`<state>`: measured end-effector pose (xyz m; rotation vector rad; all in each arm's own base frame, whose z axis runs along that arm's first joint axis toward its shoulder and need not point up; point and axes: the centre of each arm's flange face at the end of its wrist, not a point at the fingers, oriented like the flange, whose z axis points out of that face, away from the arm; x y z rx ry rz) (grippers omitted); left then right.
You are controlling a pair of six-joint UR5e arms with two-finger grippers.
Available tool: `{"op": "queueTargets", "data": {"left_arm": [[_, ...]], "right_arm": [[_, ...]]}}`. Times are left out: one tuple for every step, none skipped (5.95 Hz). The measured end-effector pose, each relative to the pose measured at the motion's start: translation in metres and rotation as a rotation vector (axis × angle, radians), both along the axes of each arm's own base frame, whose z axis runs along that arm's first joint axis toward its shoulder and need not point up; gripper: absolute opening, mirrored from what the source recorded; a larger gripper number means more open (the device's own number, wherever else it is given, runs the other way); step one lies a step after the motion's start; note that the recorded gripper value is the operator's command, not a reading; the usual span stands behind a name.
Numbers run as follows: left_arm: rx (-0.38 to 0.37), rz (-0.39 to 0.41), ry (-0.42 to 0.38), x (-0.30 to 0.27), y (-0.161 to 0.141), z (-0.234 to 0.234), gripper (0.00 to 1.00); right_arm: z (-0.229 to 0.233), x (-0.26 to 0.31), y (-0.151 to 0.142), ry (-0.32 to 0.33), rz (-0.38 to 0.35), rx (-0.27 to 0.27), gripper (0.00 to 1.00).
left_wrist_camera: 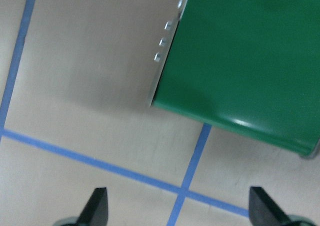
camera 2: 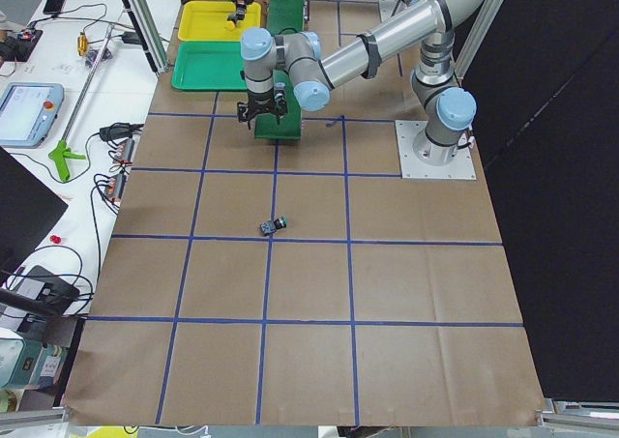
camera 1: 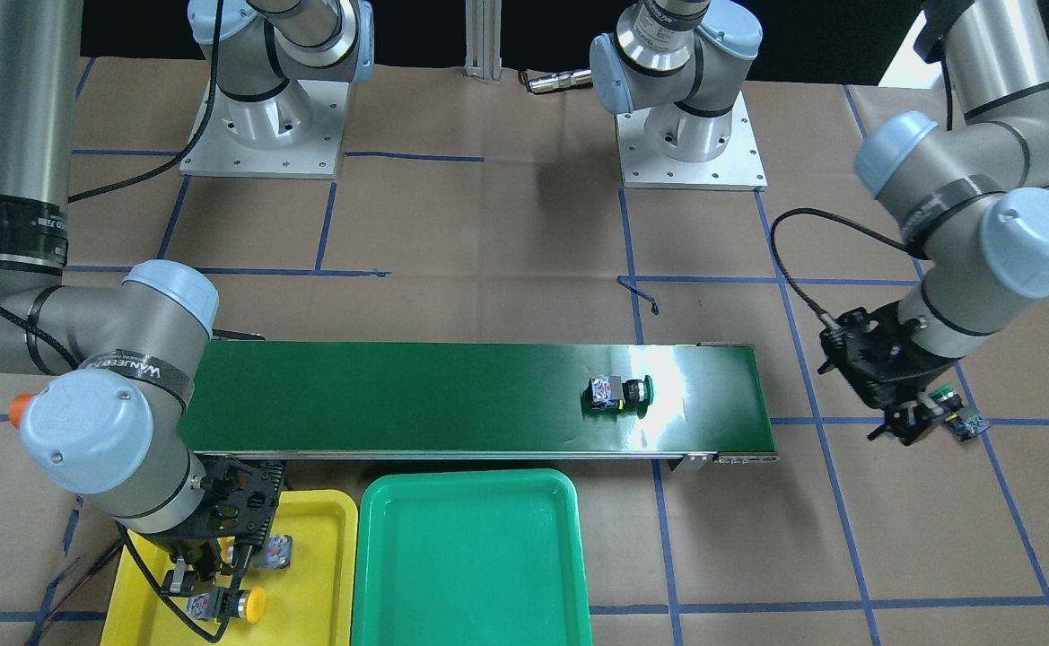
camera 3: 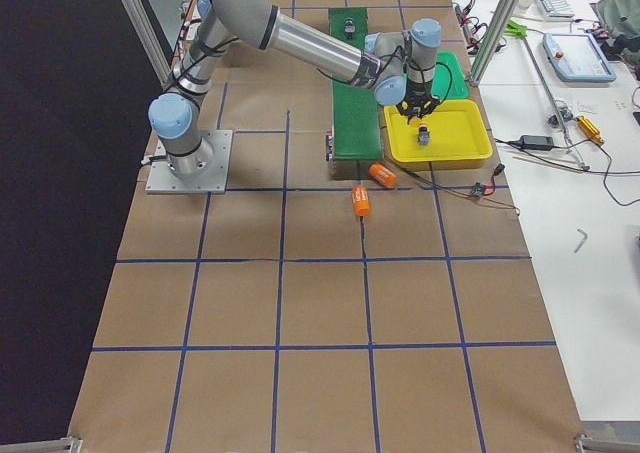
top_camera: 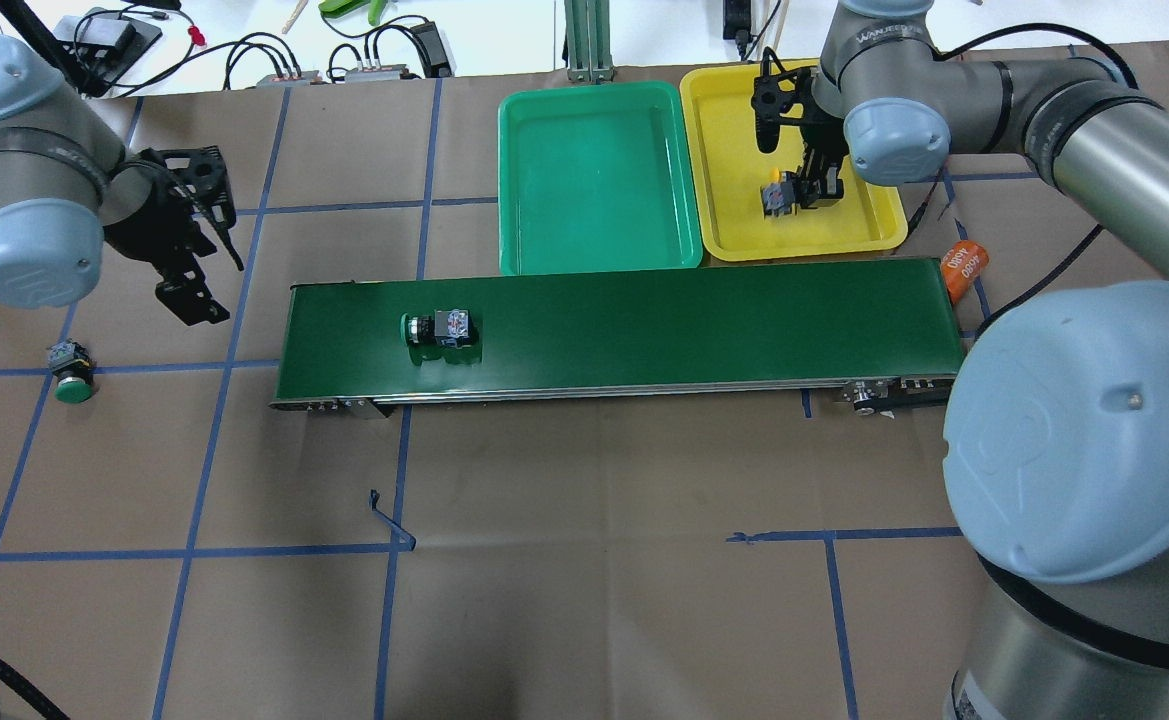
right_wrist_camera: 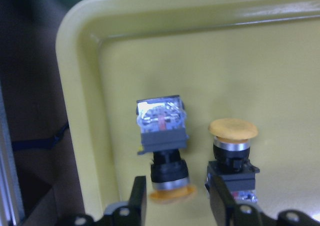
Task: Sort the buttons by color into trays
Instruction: 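Drop button into yellow tray with right while left places green-capped button, then lower right gripper to green-capped button while left grasps another one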
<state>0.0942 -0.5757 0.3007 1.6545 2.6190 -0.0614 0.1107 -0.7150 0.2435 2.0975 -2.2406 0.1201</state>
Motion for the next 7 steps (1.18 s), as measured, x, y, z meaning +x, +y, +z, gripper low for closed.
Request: {"op": "queueTargets", "data": {"left_arm": [[-0.025,0.144,-0.008,0.055,0.009,-0.001,0.99],[-0.036,0.312,-0.006,0.107,0.02,-0.008,0.96],[-0.042,0.514,0.002,0.147,0.026,-0.022,0.96],[-0.036,0.719,-0.004,0.17,0.025,-0.042,0.96],[-0.02,0.906,-0.033,0.184,0.023,-0.066,0.96],[-0.017,1.027,-0.057,0.193,0.02,-0.087,0.95],[-0.015,1.076,-0.064,0.198,0.018,-0.104,0.88]], "right_arm": [[0.016,0.002,0.003,-0.021,-0.003,-0.015,1.0],[0.046,0.004,0.015,-0.024,-0.01,-0.008,1.0],[0.082,0.01,0.037,-0.029,-0.038,0.036,1.0],[0.116,0.028,0.064,-0.03,-0.06,0.085,1.0],[0.139,0.062,0.092,-0.009,-0.052,0.12,1.0],[0.15,0.093,0.113,0.02,-0.052,0.136,1.0],[0.155,0.109,0.125,0.035,-0.055,0.148,1.0]]}}
